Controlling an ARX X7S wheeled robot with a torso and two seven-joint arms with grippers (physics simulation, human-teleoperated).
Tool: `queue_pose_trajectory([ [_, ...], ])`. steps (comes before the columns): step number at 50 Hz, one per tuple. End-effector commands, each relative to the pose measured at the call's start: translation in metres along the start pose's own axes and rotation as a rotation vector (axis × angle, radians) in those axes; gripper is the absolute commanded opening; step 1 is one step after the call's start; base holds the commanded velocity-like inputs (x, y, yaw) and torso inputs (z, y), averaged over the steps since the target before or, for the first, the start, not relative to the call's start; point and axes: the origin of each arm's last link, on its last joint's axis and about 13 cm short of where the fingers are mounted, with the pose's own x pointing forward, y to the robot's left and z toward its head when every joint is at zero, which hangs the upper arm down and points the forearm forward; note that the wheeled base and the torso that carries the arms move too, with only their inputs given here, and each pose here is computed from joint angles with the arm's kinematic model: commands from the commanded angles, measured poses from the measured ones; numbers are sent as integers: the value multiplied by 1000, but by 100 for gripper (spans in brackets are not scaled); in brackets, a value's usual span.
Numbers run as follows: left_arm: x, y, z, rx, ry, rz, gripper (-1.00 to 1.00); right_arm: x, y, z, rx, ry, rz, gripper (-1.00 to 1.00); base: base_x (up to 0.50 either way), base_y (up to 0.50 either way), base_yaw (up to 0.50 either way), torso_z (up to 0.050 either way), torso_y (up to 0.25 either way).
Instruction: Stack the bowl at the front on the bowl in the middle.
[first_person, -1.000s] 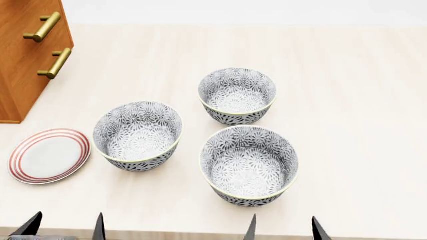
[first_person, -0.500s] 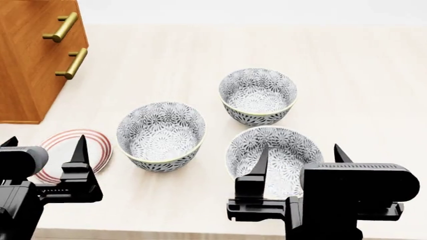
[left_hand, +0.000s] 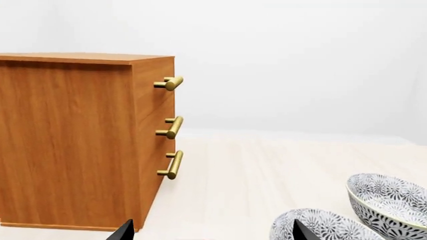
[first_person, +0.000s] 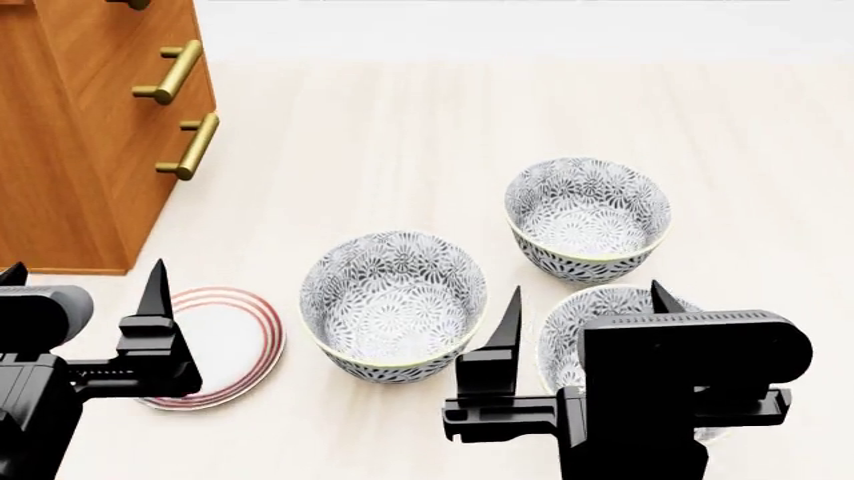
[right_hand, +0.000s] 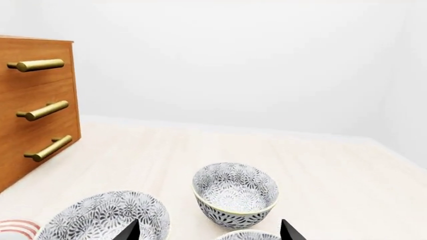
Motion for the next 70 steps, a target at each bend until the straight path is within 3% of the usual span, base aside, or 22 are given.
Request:
queue_pose_trajectory([
  [1,0,0,-1,2,-6,0,100,2,1,-2,-15,7,18,100,500,0,0,0,0],
  [32,0,-1,-1,14,-21,-16,100,3,2,2,-38,-31,5,100,500,0,0,0,0],
  [34,0,-1,-1,14,-21,-16,100,4,1,1,-2,-23,-31,100,250,0,0,0,0],
  [35,0,-1,-1,13,-19,-16,100,8,0,0,24,40,-54,100,0,0,0,0,10],
  [36,-1,-1,-1,13,-18,-17,100,6,0,1,32,15,2,100,0,0,0,0,0],
  [37,-1,-1,-1,12,-15,-18,100,8,-1,0,33,31,-64,100,0,0,0,0,0],
  [43,-1,-1,-1,10,-12,-17,100,7,-6,11,57,28,-97,100,0,0,0,0,0],
  [47,-2,-1,-1,11,-12,-16,100,7,-20,40,111,30,-115,100,0,0,0,0,0],
  [48,-1,-1,-1,10,-11,-16,100,9,-27,52,158,53,-98,100,0,0,0,0,0],
  [52,0,-1,0,8,-8,-14,100,17,-48,75,143,82,-136,100,0,0,0,0,0],
  [53,0,-2,-1,10,-7,-14,100,23,-56,80,177,113,-165,100,0,0,0,0,0],
  [55,0,-2,-1,13,-5,-15,100,26,-61,88,236,160,-110,100,0,0,0,0,0],
  [58,0,-2,-1,15,-5,-16,100,35,-73,94,328,219,-87,100,0,0,0,0,0],
  [63,1,0,2,12,-7,-16,100,42,-87,100,346,245,-152,100,0,0,0,0,0],
  [65,2,0,2,11,-8,-17,100,45,-93,100,414,268,-138,100,0,0,0,0,0],
  [66,2,-1,2,11,-7,-19,100,47,-96,99,363,267,-165,100,0,0,0,0,0],
  [68,2,-1,2,13,-8,-21,100,51,-100,96,476,351,-121,100,0,0,0,0,0],
  [70,3,-1,2,15,-7,-21,100,55,-105,96,501,388,-128,100,0,0,0,0,0],
])
